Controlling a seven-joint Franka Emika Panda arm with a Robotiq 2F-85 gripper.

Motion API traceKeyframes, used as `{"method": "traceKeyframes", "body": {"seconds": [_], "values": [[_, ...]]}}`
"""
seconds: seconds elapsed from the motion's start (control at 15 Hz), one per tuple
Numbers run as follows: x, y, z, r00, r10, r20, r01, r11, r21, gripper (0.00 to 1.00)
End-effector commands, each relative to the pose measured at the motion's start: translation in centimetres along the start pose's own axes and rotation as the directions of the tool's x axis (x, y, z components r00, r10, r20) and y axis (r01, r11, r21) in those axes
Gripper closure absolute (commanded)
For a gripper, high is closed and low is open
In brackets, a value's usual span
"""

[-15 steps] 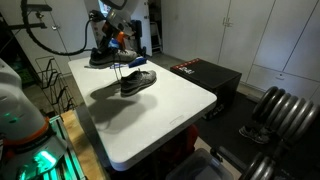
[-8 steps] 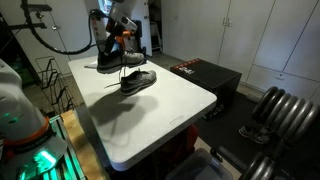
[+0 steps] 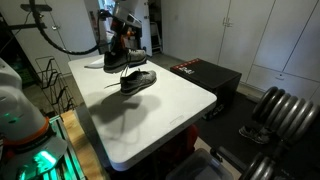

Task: Pick up the top sneaker and put it on the table, pick up the left sneaker and put it on top of the right sneaker

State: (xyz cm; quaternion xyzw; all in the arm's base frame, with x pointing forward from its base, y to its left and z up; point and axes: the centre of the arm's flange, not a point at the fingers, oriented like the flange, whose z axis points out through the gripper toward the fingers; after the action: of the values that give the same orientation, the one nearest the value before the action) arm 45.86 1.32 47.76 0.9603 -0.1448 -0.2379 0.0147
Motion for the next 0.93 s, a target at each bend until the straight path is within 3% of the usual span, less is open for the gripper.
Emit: {"method": "traceKeyframes", "body": {"seconds": [0.0,0.87], "values": [[2.2,-0.1,-0.8,0.999,-0.032,-0.001,0.032,0.999,0.026,0.97],[8.0,-1.6,0.5,0.995,0.019,0.099,-0.018,1.000,-0.012,0.97]]}}
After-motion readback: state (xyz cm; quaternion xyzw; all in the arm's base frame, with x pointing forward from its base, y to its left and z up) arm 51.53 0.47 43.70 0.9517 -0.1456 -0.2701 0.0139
